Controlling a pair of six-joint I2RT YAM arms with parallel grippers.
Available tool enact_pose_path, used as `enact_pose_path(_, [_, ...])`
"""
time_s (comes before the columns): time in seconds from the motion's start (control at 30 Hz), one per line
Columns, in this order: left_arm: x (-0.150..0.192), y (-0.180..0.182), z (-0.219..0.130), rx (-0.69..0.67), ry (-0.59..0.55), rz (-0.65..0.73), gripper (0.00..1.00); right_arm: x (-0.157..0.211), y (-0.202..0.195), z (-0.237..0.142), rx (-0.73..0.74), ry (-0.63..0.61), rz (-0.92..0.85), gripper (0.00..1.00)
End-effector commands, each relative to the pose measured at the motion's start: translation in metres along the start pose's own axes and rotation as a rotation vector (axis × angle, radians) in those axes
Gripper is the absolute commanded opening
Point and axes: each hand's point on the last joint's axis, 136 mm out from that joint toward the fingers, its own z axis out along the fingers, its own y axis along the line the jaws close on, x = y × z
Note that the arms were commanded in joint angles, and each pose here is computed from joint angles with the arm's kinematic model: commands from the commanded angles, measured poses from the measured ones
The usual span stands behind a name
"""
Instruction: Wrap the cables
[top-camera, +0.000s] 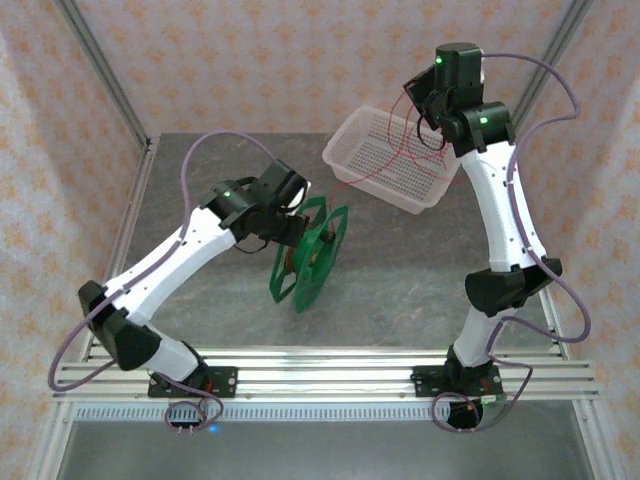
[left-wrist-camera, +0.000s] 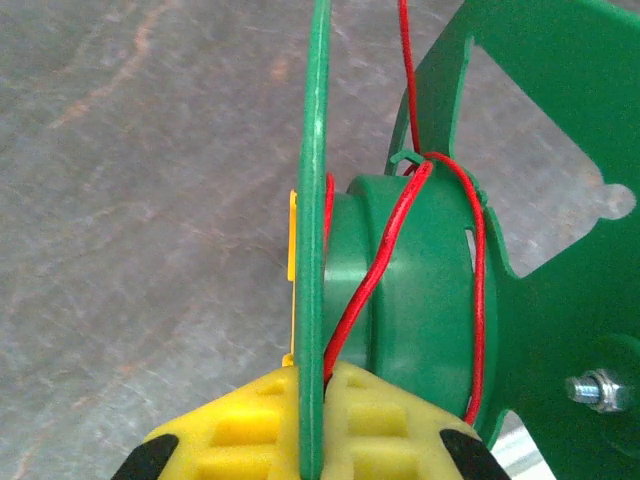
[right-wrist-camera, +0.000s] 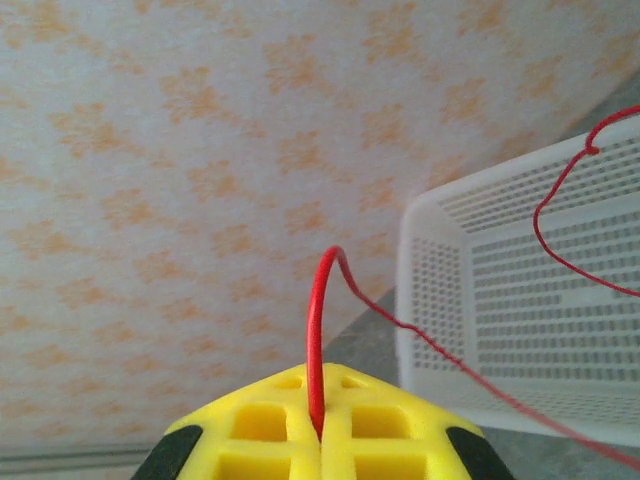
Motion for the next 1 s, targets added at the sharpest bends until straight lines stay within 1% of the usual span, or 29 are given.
enact_pose_path(0.0, [-0.015, 0.026, -0.01, -0.177, -0.032, -0.01, 0.0, -0.01, 0.047, -0.029, -0.177, -0.002, 0.063, 0.0])
enact_pose_path(0.17, [-0.035, 0.046, -0.012, -0.298, -0.043, -0.069, 0.0, -0.006, 0.07, -0.056, -0.263, 0.027, 0.072, 0.0])
enact_pose_path(0.4, [-0.06, 0.083, -0.015, -0.409, -0.057, -0.189, 0.0, 0.018, 0.093, -0.091, -0.351, 0.099, 0.05, 0.0])
enact_pose_path(0.83, [-0.083, 0.153, -0.022, -0.588, -0.062, -0.324, 0.0, 0.07, 0.127, -0.15, -0.523, 0.266, 0.012, 0.0])
enact_pose_path(0.9, [-0.087, 0.156, -0.025, -0.565, -0.07, -0.347, 0.0, 0.083, 0.135, -0.156, -0.549, 0.3, 0.004, 0.0])
enact_pose_path(0.93, [-0.088, 0.156, -0.013, -0.563, -0.047, -0.345, 0.0, 0.089, 0.137, -0.157, -0.556, 0.314, 0.001, 0.0])
enact_pose_path(0.97, [-0.09, 0.153, -0.011, -0.54, -0.049, -0.351, 0.0, 0.096, 0.141, -0.157, -0.563, 0.329, -0.002, 0.0])
